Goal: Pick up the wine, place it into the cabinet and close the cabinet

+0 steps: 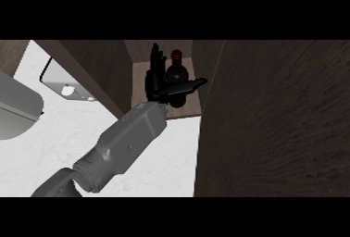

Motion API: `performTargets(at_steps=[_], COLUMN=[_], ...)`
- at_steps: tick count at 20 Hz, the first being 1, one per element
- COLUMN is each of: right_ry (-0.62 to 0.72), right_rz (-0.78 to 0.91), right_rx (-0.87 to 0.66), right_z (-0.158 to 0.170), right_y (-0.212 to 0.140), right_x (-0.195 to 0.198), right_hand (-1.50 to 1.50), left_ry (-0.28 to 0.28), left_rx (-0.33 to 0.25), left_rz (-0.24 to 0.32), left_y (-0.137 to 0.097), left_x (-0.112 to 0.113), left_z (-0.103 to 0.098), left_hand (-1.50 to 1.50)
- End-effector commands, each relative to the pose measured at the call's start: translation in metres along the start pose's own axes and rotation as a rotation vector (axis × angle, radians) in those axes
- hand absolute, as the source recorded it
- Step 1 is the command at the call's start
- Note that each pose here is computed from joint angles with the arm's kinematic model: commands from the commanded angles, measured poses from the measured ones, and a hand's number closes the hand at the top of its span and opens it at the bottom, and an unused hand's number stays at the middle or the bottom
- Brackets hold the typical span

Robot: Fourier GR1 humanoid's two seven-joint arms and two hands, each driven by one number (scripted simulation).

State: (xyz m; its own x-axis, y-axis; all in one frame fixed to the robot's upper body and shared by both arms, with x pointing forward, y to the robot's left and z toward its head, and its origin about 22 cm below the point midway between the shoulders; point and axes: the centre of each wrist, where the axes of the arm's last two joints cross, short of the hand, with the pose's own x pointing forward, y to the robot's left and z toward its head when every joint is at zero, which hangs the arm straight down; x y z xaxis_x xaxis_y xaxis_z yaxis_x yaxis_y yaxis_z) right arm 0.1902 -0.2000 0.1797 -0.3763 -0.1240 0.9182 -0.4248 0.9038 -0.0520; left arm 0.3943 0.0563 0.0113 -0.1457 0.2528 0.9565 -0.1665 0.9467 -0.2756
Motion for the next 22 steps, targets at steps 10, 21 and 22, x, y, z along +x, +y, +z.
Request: performTargets(at_steps=[10,21,22], right_ry=[0.040,0.041,0.041], right_rz=[0.022,0.018,0.012], right_rx=[-0.021,-0.047,-0.048], right_z=[0.008,0.016,0.009], right_y=[-0.016,-0.005,-0.005], right_x=[-0.015,0.000,0.000], right_hand=[-1.50,-1.50,-1.50], left_ry=[-0.064,-0.042,-0.063], left_rx=[-0.054,-0.164,-0.163], left_rz=[0.087,0.089,0.068], left_y=[-0.009,-0.014,-0.016], left_x=[-0.006,-0.017,-0.017], left_z=[0.020,0.048,0.050], left_hand=[-1.50,-1.50,-1.50])
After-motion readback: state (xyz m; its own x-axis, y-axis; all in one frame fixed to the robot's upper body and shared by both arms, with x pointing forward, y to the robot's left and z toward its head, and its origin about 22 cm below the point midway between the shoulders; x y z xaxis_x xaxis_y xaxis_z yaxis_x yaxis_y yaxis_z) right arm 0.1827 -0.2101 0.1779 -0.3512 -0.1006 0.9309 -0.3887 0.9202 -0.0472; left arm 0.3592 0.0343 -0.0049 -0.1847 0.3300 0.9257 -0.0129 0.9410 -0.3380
